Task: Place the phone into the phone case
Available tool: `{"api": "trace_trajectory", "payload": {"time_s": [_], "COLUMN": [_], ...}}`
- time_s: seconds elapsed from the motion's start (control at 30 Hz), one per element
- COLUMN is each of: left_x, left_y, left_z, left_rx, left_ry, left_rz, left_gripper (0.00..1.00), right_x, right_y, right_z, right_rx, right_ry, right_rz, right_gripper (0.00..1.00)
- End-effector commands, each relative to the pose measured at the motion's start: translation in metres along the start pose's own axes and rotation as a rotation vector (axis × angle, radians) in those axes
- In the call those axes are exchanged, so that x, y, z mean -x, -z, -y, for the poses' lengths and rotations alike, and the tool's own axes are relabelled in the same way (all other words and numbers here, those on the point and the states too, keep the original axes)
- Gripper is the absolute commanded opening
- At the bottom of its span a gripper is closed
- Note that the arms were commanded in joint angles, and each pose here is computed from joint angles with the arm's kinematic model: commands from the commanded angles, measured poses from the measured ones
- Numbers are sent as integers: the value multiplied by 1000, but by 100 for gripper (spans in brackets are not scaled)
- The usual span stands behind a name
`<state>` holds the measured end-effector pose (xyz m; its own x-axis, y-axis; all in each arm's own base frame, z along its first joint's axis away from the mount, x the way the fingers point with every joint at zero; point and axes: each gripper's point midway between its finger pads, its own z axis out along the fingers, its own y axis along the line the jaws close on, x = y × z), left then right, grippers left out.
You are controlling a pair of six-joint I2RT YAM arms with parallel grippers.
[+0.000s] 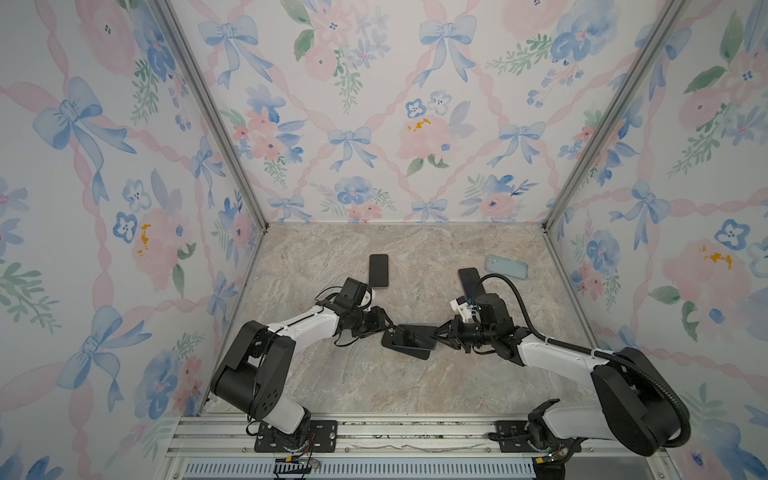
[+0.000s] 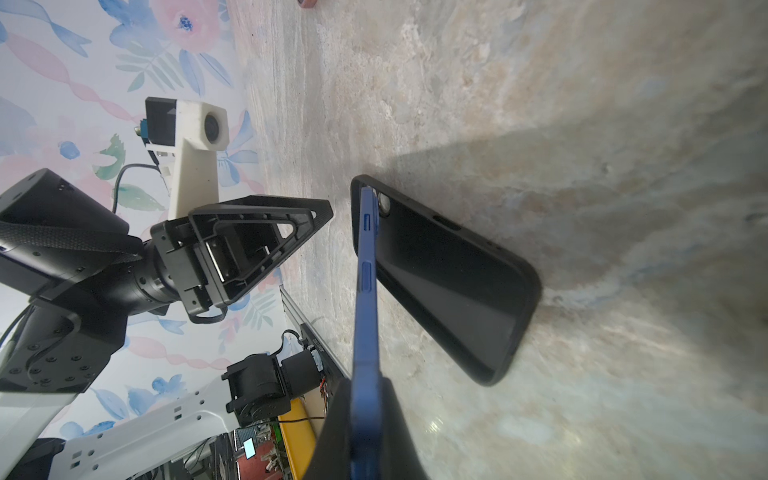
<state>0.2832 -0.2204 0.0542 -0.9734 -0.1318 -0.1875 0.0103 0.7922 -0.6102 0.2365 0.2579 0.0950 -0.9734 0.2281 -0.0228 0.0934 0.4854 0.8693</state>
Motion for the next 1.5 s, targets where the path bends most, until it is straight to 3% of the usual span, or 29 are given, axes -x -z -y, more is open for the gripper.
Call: {"api": "trace_trajectory", "payload": {"time_s": [0.0, 0.8, 1.3, 1.47], "left_x": [-1, -27, -42, -41], "left_y": [-6, -16, -22, -21], "left_z": [-1, -13, 2, 2], "left_rx": [-23, -66, -93, -90], "left_ry": [-11, 30, 6, -1], "left_rz": [-26, -65, -80, -73], "left_gripper": [53, 52, 52, 52], "right_x": [5, -1, -7, -13], "right_y": [-4, -33, -38, -44], "right_z": [-25, 35, 55, 76], "right_rx": [68, -66, -132, -189], "right_ry": [71, -94, -97, -103], "right_rz": [-16, -89, -125, -191], "right_gripper": [0, 0, 0, 0]}}
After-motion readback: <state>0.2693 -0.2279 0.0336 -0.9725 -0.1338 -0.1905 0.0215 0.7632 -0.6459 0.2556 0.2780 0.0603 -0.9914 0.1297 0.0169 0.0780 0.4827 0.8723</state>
